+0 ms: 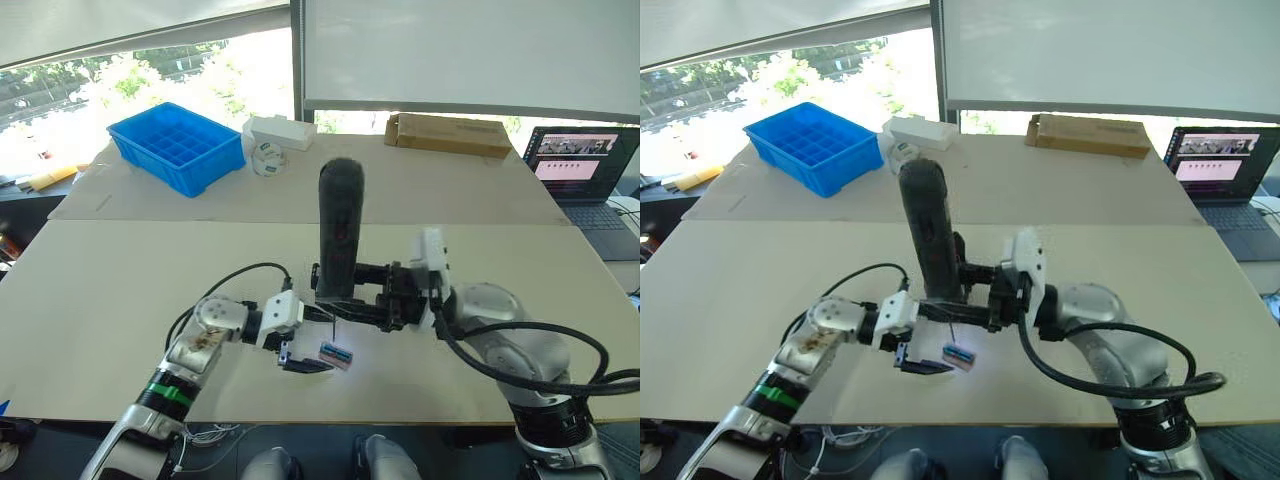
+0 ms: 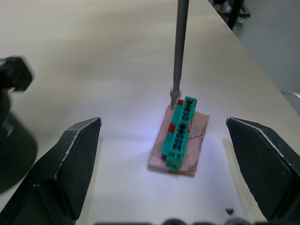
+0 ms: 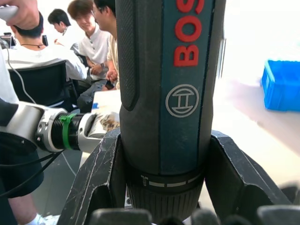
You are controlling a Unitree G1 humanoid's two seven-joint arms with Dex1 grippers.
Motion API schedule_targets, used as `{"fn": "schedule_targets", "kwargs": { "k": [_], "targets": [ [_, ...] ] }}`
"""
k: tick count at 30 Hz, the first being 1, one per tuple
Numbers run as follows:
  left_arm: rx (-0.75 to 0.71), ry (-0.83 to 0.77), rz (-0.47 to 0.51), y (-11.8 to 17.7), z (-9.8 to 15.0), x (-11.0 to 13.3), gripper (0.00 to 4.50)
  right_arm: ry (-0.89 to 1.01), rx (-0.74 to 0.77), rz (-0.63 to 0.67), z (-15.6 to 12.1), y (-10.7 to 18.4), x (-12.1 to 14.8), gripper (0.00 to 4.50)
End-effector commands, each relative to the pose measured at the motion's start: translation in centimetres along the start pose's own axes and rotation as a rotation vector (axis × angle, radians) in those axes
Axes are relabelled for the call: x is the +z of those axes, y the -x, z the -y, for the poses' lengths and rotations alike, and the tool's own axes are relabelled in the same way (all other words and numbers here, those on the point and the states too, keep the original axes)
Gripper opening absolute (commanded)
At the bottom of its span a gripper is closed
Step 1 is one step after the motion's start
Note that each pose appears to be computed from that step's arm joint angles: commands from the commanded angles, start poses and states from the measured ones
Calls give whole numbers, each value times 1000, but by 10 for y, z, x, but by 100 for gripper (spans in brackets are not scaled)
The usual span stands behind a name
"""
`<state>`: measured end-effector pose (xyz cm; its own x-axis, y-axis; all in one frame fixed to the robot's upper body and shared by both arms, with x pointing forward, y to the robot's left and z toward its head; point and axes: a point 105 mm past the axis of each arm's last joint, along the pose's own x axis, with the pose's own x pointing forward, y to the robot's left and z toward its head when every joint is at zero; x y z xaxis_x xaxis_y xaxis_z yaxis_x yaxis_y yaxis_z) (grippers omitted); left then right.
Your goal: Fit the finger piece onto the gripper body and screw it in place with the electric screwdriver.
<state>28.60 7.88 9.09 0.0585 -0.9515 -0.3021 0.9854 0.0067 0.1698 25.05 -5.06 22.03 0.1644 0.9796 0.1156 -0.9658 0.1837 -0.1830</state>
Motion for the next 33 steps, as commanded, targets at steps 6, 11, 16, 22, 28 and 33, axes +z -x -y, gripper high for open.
{"fn": "schedule_targets", "kwargs": {
  "k": [6, 11, 16, 22, 28, 33],
  "targets": [
    [242, 115, 81, 29, -9, 20, 450, 78, -5, 35, 2, 8, 34, 192],
    [467, 256, 114, 26, -28, 16, 450, 94, -24, 21, 6, 13, 37, 192],
    [590, 222, 74, 9, -48, 7, 450, 76, -45, 21, 6, 15, 33, 192],
    [575, 181, 60, -19, -63, 4, 450, 66, -55, 21, 6, 14, 30, 192],
    [612, 181, 59, -29, -81, 2, 426, 63, -66, 16, 5, 15, 28, 192],
    [569, 154, 74, -25, -86, 3, 234, 66, -72, 8, 4, 17, 27, 192]
  ]
}}
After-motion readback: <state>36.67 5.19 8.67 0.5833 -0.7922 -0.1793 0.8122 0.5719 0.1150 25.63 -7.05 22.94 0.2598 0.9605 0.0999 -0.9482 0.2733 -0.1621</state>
